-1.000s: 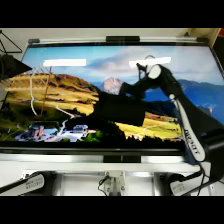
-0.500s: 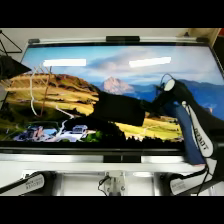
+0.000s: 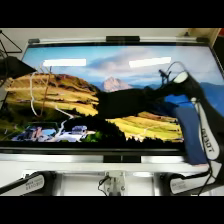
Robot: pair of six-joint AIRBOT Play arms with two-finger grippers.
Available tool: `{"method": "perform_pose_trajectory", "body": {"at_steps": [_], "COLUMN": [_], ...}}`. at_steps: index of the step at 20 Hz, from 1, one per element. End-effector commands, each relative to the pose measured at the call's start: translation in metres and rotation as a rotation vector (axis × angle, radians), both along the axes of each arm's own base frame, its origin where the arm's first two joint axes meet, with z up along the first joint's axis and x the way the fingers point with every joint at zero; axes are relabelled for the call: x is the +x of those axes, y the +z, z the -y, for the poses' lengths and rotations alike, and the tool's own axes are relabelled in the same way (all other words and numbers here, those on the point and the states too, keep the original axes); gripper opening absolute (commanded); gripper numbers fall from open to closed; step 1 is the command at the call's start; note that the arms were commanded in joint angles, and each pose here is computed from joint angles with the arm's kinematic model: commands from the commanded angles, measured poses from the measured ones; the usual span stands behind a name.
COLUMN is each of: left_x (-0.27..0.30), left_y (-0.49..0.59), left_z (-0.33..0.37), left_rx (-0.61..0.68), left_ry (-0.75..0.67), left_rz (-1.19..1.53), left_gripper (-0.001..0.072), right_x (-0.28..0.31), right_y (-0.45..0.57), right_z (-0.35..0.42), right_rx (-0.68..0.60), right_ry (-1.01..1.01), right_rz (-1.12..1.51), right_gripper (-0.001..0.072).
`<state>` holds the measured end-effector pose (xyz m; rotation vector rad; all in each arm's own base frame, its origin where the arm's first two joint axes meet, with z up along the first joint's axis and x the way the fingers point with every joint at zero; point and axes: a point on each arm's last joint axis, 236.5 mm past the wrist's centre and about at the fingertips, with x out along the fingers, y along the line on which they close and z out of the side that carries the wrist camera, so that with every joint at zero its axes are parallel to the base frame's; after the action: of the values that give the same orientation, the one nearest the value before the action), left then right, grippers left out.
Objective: Fold the shirts.
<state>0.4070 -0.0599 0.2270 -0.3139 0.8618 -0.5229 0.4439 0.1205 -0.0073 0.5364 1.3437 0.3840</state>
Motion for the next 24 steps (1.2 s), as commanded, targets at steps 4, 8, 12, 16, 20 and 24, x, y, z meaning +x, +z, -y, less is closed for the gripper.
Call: {"method": "perform_pose_trajectory", "body": {"at_steps": [4,8,12,16,20,24], "left_x": [-0.001,-0.001,-0.008,-0.010,-0.010,-0.010], "left_y": [0.000,0.000,-0.004,-0.005,-0.005,-0.005], "left_z": [0.006,0.006,0.008,0.009,0.009,0.009], "left_rx": [0.018,0.018,0.045,0.045,0.045,0.045], "left_ry": [-0.034,-0.034,-0.089,-0.095,-0.095,-0.095], "left_rz": [0.018,0.018,0.018,0.010,0.010,0.011], "left_gripper": [0.0034,0.0034,0.0034,0.0034,0.0034,0.0034], "right_x": [-0.016,-0.051,-0.106,-0.174,-0.223,-0.274], "right_y": [0.124,0.157,0.156,0.141,0.130,0.088], "right_z": [0.151,0.227,0.285,0.299,0.309,0.305], "right_rx": [-0.205,-0.223,-0.365,-0.470,-0.572,-0.623], "right_ry": [-0.212,-0.448,-0.571,-0.566,-0.595,-0.571], "right_rz": [0.153,0.158,0.043,-0.210,-0.385,-0.600], "right_gripper": [0.0066,0.0066,0.0066,0.0066,0.0066,0.0066]}}
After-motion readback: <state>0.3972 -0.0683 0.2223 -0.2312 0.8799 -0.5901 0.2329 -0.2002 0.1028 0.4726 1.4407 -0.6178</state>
